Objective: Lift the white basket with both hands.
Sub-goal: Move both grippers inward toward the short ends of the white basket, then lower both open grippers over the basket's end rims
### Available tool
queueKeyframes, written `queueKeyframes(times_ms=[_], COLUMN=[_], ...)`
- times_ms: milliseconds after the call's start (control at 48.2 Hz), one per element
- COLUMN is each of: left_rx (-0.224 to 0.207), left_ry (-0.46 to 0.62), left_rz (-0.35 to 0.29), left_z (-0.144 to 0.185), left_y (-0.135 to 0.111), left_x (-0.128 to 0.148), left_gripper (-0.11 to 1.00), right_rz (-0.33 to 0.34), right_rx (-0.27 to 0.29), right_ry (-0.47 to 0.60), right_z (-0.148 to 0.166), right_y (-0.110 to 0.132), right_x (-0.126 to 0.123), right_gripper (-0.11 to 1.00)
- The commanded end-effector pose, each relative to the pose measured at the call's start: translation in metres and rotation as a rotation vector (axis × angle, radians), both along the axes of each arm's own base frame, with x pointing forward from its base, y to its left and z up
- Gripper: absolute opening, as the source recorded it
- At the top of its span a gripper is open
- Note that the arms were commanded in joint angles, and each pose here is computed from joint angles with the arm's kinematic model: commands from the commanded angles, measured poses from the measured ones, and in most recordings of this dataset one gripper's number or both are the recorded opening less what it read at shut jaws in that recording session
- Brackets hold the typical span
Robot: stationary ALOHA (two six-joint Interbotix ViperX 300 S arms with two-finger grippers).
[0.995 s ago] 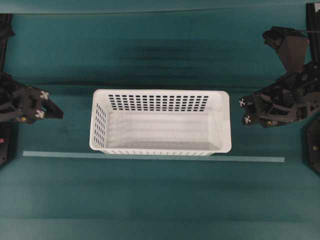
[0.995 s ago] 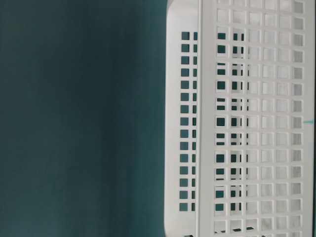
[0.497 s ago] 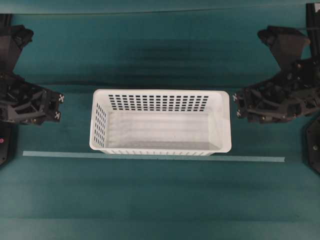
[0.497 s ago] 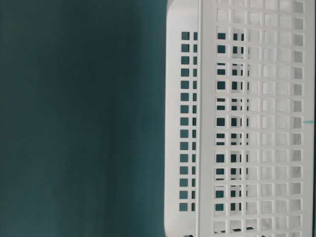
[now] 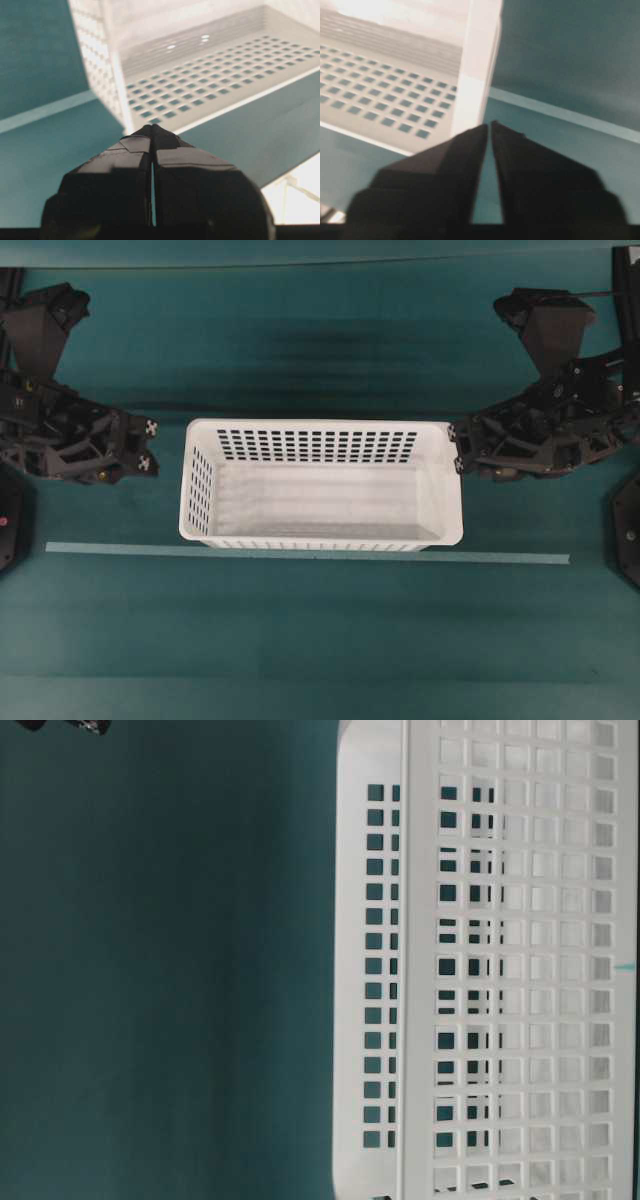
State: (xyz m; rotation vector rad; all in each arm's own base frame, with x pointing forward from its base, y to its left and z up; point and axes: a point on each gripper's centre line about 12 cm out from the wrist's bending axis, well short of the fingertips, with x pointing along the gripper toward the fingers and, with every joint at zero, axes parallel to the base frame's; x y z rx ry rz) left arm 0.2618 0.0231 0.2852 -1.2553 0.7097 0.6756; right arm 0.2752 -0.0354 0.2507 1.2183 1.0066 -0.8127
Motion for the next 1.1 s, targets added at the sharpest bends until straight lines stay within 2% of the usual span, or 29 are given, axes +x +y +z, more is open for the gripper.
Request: queueKeyframes(times_ms=[0,104,228,269,332,394,497,622,767,1078], left_rx=[0.013,0.035,0.042,0.042,0.041,0.040,0.035,0.029,0.014,-0.008], left_ry=[-0.028,-0.044,-0.033,-0.033,-0.033,-0.024,0.010,0.052,0.130,0.192], left_rz=[-0.007,-0.035,-0.053,-0.054,-0.058,-0.058,-0.049,-0.047,-0.027,0.005], left_z=[0.005,0.004,0.000,-0.002,-0.004,-0.009,-0.019,-0.032,-0.047,-0.067], left_y=[0.001,0.001,-0.001,-0.001,-0.002,-0.001,0.001,0.002,0.005,0.008], left_x=[0.008,0.011,0.015,0.019,0.024,0.029,0.039,0.045,0.040,0.038], left_gripper=[0.06,0.23,0.60,0.72,0.88,0.97,0.93,0.95,0.95,0.95], right_rz=[-0.006,-0.012,-0.018,-0.020,-0.027,-0.044,-0.069,-0.082,-0.080,-0.088], right_rx=[0.006,0.007,0.008,0.009,0.010,0.023,0.042,0.049,0.050,0.047], right_ry=[-0.010,-0.016,-0.017,-0.017,-0.018,-0.005,0.015,0.037,0.057,0.082], right_z=[-0.006,-0.010,-0.014,-0.016,-0.017,-0.021,-0.027,-0.034,-0.041,-0.058], right_y=[0.000,0.000,-0.001,-0.002,-0.002,-0.002,0.000,0.000,0.000,-0.004], right_x=[0.006,0.008,0.013,0.014,0.017,0.019,0.025,0.030,0.032,0.038], right_gripper=[0.35,0.62,0.89,0.93,0.93,0.93,0.92,0.92,0.92,0.92])
